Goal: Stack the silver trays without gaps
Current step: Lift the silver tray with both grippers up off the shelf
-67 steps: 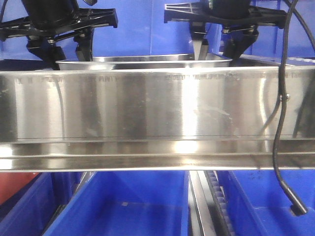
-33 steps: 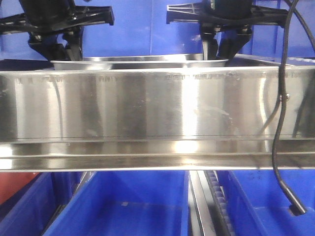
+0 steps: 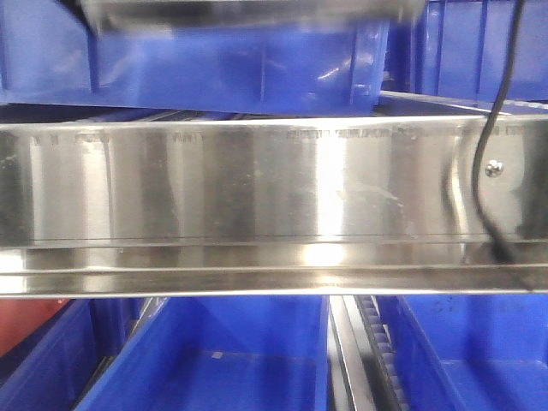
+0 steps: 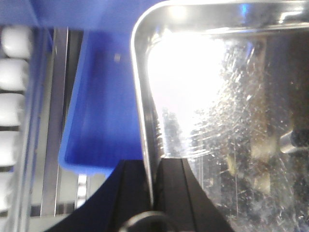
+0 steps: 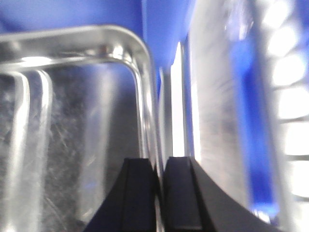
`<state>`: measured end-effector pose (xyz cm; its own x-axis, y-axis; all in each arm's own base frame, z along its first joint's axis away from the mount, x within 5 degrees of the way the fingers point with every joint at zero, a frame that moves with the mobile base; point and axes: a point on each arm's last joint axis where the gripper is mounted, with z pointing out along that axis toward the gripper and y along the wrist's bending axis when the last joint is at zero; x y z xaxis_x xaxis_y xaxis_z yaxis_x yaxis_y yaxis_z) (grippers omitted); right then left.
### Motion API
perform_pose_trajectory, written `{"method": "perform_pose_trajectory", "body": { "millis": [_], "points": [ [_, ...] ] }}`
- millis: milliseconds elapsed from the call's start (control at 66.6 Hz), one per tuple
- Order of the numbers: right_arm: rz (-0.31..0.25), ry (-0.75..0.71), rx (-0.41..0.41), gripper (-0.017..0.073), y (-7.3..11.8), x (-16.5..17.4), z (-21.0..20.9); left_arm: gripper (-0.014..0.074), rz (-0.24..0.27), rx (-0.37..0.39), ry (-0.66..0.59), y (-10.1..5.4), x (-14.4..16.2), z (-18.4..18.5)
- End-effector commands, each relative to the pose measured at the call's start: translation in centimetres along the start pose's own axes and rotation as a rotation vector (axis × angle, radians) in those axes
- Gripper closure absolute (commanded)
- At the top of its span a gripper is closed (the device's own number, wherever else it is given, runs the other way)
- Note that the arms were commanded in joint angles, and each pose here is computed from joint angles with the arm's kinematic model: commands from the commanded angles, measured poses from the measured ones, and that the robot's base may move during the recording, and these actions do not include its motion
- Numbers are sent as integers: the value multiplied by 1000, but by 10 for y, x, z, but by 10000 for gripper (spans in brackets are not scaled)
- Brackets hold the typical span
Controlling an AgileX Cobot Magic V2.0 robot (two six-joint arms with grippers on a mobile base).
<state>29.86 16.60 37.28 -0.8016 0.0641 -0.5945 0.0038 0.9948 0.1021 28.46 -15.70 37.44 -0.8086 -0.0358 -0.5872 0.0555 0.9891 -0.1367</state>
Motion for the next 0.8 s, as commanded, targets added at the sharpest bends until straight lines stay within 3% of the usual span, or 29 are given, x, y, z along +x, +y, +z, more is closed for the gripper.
{"method": "perform_pose_trajectory", "body": {
  "millis": [0, 105, 255, 585, 645, 780],
  "points": [
    [0, -64, -63, 557, 4, 1, -23, 603, 8, 21, -69, -7, 2, -24],
    [5, -53, -71, 557, 4, 16, -31, 603, 4, 11, -94, -10, 11, -41],
    [7, -84, -18, 557, 2, 46, -38, 603, 6, 16, -110, -16, 34, -52],
    [27, -61, -82, 557, -8, 111, -56, 603, -17, 12, -85, -13, 98, -54],
    [24, -60, -59, 557, -11, 122, -56, 603, -34, 23, -79, -13, 108, -56],
    [-6, -63, -11, 557, -12, 135, -58, 603, -7, 29, -65, -15, 123, -55]
  ]
}}
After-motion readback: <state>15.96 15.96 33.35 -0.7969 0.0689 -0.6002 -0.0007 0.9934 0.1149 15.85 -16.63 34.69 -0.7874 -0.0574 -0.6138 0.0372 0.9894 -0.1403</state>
